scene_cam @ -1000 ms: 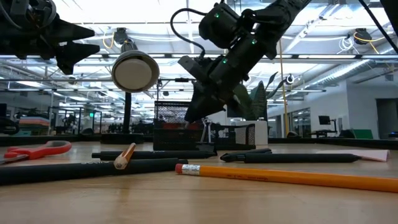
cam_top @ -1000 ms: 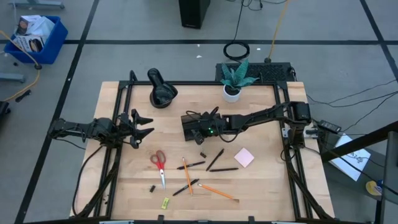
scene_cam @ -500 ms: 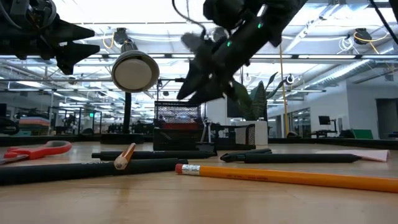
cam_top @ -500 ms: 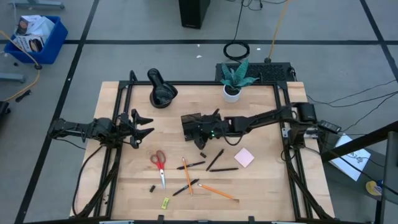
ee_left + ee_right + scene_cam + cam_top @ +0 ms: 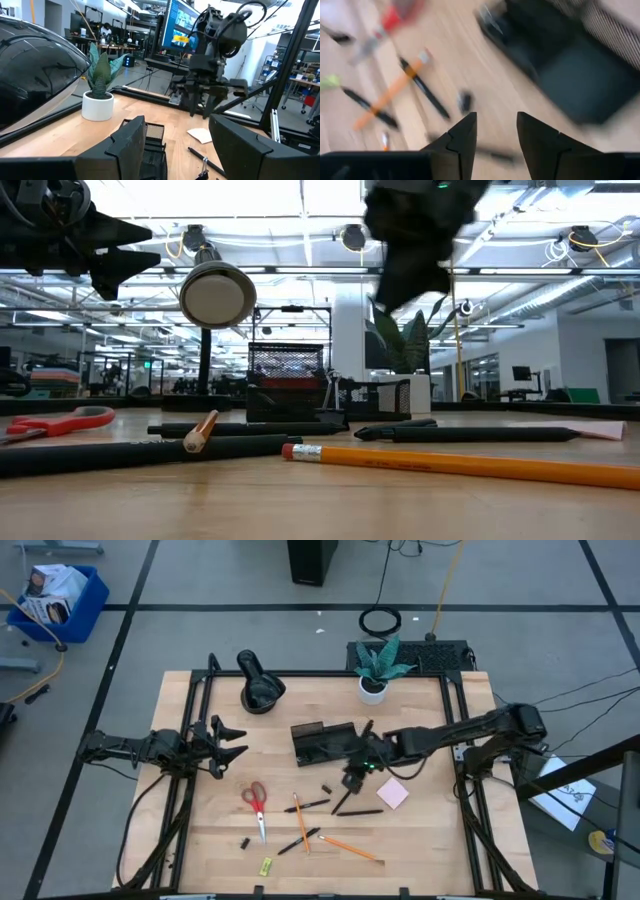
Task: Pick and place office supplies into organizer
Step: Put the pink sticky notes into the desk organizer
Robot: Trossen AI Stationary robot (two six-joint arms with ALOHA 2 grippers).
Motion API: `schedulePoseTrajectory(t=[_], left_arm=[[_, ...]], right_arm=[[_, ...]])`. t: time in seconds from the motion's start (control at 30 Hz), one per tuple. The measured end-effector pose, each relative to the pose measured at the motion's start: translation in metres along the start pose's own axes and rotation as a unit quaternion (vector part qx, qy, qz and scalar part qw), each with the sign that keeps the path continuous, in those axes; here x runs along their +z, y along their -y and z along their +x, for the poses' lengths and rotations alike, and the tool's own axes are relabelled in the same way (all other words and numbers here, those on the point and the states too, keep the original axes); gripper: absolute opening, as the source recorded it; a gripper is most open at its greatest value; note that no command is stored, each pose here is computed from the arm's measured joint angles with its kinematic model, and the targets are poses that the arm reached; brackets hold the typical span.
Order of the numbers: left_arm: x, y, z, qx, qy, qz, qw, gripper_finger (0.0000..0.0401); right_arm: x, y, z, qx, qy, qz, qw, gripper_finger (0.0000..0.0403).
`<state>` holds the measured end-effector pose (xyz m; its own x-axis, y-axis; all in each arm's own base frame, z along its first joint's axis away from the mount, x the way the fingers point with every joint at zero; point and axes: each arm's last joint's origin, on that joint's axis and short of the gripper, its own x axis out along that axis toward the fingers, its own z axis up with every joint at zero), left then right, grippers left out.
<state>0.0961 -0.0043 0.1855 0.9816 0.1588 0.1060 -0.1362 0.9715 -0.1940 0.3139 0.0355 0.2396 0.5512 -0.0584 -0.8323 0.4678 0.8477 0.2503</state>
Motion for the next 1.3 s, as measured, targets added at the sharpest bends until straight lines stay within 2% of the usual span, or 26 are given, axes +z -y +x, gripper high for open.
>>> schedulePoseTrajectory(t=[0.17,0.23,0.33,0.57,0.63,0.83,1.03,1.17,1.3], left_arm=[[0.000,0.000,0.000,0.000,0.000,0.001,1.000,0.0225],[-0.003,0.000,0.000,0.002,-0.013,0.031,0.999,0.0225],[-0.006,-0.001,0.000,0.004,-0.032,0.054,0.998,0.0225],[-0.007,-0.001,0.000,0.006,-0.035,0.014,0.999,0.0225],[-0.007,-0.001,0.000,0.006,-0.035,0.013,0.999,0.0225],[-0.007,-0.001,0.000,0.006,-0.035,0.013,0.999,0.0225],[-0.007,-0.001,0.000,0.006,-0.035,0.013,0.999,0.0225],[-0.007,-0.001,0.000,0.006,-0.035,0.013,0.999,0.0225],[-0.007,-0.001,0.000,0.006,-0.035,0.013,0.999,0.0225]], right_arm=[[-0.024,0.014,-0.021,-0.084,-0.093,0.090,0.988,0.0141],[-0.035,0.016,-0.024,-0.107,-0.130,0.103,0.980,0.0162],[-0.047,0.014,-0.023,-0.105,-0.169,0.136,0.970,0.0212],[-0.065,0.019,-0.016,-0.122,-0.208,0.164,0.957,0.0365],[-0.073,0.020,-0.012,-0.128,-0.221,0.170,0.952,0.0391],[-0.092,0.027,0.001,-0.121,-0.241,0.186,0.945,0.0383],[-0.101,0.027,0.018,-0.070,-0.213,0.199,0.954,0.0398],[-0.111,0.036,0.021,-0.095,-0.226,0.201,0.948,0.0397],[-0.117,0.041,0.024,-0.093,-0.237,0.203,0.946,0.0397]])
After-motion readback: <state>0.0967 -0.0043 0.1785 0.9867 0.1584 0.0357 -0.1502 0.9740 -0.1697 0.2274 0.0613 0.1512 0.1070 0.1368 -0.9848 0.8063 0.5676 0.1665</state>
